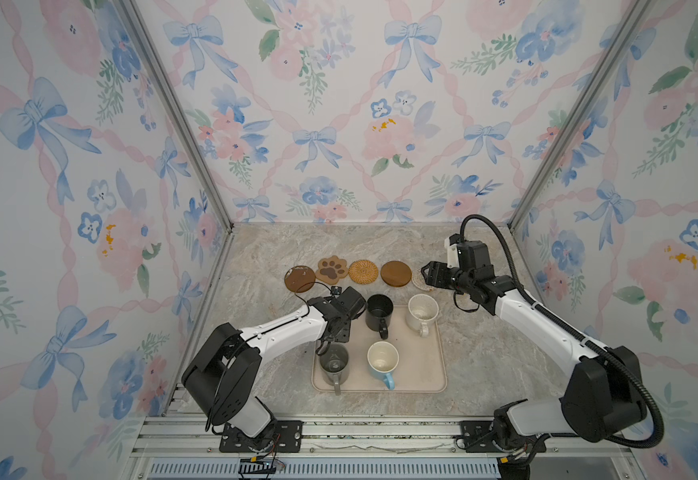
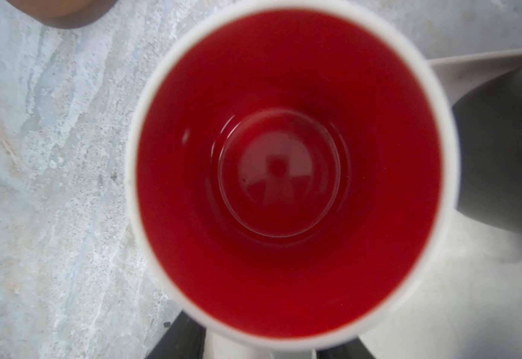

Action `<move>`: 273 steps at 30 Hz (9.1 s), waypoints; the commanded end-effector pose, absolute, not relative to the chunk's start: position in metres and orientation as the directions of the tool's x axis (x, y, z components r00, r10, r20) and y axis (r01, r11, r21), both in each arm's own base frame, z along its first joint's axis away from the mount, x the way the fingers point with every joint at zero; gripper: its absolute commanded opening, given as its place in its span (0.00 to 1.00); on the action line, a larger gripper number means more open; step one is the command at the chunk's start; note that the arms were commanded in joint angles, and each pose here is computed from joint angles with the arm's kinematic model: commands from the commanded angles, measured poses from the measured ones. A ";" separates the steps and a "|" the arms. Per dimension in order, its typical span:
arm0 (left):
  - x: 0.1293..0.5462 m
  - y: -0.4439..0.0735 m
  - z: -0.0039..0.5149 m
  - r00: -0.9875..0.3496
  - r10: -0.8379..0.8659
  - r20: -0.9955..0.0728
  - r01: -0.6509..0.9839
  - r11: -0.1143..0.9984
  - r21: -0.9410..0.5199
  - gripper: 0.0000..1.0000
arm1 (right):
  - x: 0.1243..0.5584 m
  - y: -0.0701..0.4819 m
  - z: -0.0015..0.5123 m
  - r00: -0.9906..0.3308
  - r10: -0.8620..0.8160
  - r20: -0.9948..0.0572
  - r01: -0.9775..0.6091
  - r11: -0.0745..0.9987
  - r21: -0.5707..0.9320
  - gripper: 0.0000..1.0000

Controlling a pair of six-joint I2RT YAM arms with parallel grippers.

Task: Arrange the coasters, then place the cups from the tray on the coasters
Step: 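Grasp the red-lined mug with the left gripper and lift it off the tray, then carry the red-lined mug with the left gripper toward the dark brown coaster, then lower the red-lined mug onto the dark brown round coaster with the left gripper, then open the left gripper and draw it back from the red-lined mug, then move the right gripper over the white speckled mug on the tray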

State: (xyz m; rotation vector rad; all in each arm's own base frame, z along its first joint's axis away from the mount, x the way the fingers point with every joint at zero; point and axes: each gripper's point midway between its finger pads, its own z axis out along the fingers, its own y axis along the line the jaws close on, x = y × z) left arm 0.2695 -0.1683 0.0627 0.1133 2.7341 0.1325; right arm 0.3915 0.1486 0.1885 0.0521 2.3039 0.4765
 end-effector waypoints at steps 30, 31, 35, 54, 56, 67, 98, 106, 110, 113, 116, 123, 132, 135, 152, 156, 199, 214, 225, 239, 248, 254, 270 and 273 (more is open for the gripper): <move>0.282 -0.171 0.070 -0.901 0.044 -0.431 0.013 0.997 0.075 0.00 | 0.395 0.146 0.167 -0.742 0.195 -0.641 -0.078 0.925 0.371 0.70; 0.282 -0.172 0.072 -0.899 0.042 -0.436 0.013 0.997 0.071 0.00 | 0.395 0.146 0.167 -0.741 0.195 -0.643 -0.078 0.926 0.370 0.70; 0.286 -0.174 0.082 -0.887 0.032 -0.461 0.010 0.999 0.051 0.00 | 0.394 0.146 0.168 -0.741 0.193 -0.644 -0.080 0.926 0.369 0.70; 0.308 -0.168 0.125 -0.832 -0.004 -0.554 -0.010 1.000 0.008 0.00 | 0.392 0.145 0.171 -0.737 0.199 -0.646 -0.079 0.924 0.374 0.69; 0.314 -0.164 0.131 -0.825 -0.011 -0.565 -0.018 1.000 0.007 0.00 | 0.391 0.144 0.172 -0.735 0.201 -0.648 -0.078 0.924 0.375 0.69; 0.348 -0.133 0.155 -0.798 -0.006 -0.603 -0.036 0.999 0.037 0.00 | 0.388 0.141 0.179 -0.723 0.197 -0.662 -0.083 0.927 0.366 0.69; 0.438 -0.061 0.124 -0.820 -0.078 -0.567 -0.128 0.991 0.048 0.00 | 0.388 0.134 0.171 -0.740 0.189 -0.646 -0.068 0.934 0.351 0.69; 0.448 -0.053 0.107 -0.836 -0.106 -0.539 -0.151 0.988 0.041 0.00 | 0.387 0.134 0.171 -0.743 0.184 -0.643 -0.072 0.934 0.351 0.69; 0.449 -0.049 0.101 -0.841 -0.114 -0.530 -0.159 0.986 0.041 0.00 | 0.388 0.133 0.170 -0.745 0.184 -0.641 -0.069 0.935 0.349 0.69; 0.449 -0.049 0.099 -0.844 -0.119 -0.523 -0.161 0.986 0.035 0.00 | 0.388 0.133 0.169 -0.747 0.184 -0.639 -0.067 0.935 0.348 0.69; 0.448 -0.048 0.096 -0.846 -0.122 -0.518 -0.164 0.986 0.035 0.00 | 0.388 0.134 0.166 -0.751 0.180 -0.635 -0.067 0.936 0.345 0.69; 0.450 -0.049 0.090 -0.848 -0.135 -0.512 -0.165 0.986 0.014 0.00 | 0.389 0.134 0.166 -0.752 0.180 -0.634 -0.067 0.936 0.345 0.69; 0.452 -0.046 0.086 -0.849 -0.137 -0.510 -0.172 0.985 0.023 0.00 | 0.389 0.134 0.165 -0.756 0.176 -0.631 -0.068 0.937 0.344 0.69; 0.451 -0.045 0.085 -0.851 -0.136 -0.508 -0.174 0.984 0.028 0.00 | 0.389 0.134 0.164 -0.756 0.177 -0.630 -0.067 0.937 0.343 0.69; 0.446 -0.044 0.074 -0.865 -0.142 -0.481 -0.175 0.984 0.025 0.01 | 0.390 0.136 0.164 -0.758 0.173 -0.629 -0.075 0.935 0.347 0.69; 0.444 -0.046 0.070 -0.871 -0.139 -0.470 -0.167 0.986 0.020 0.10 | 0.390 0.136 0.165 -0.756 0.172 -0.631 -0.076 0.935 0.346 0.69; 0.359 -0.074 0.275 -0.382 -0.132 -0.915 -0.194 0.979 -0.060 0.53 | 0.383 0.153 0.171 -0.753 0.098 -0.651 -0.081 0.967 0.239 0.69; 0.329 -0.115 0.229 -0.252 -0.101 -0.963 -0.031 0.995 -0.096 0.58 | 0.365 0.152 0.207 -0.641 0.131 -0.756 -0.037 0.979 0.201 0.72; 0.331 -0.129 0.205 -0.243 0.016 -0.970 0.080 0.997 -0.004 0.72 | 0.334 0.152 0.221 -0.644 0.070 -0.762 -0.097 0.980 0.173 0.74; 0.340 -0.145 0.196 -0.269 0.008 -0.963 0.124 0.992 -0.026 0.76 | 0.269 0.139 0.181 -0.756 0.047 -0.653 -0.109 0.975 0.196 0.79; 0.341 -0.147 0.195 -0.276 0.000 -0.961 0.131 0.991 -0.037 0.78 | 0.249 0.153 0.143 -0.817 0.020 -0.577 -0.107 0.977 0.187 0.80; 0.341 -0.149 0.194 -0.280 -0.003 -0.960 0.136 0.990 -0.043 0.79 | 0.250 0.162 0.127 -0.843 0.024 -0.537 -0.094 0.977 0.191 0.81; 0.344 -0.148 0.187 -0.301 -0.005 -0.954 0.142 0.989 -0.050 0.80 | 0.265 0.186 0.103 -0.886 -0.001 -0.463 -0.099 0.977 0.187 0.76; 0.345 -0.148 0.186 -0.305 -0.007 -0.952 0.146 0.988 -0.053 0.80 | 0.266 0.188 0.101 -0.893 -0.011 -0.451 -0.103 0.978 0.181 0.69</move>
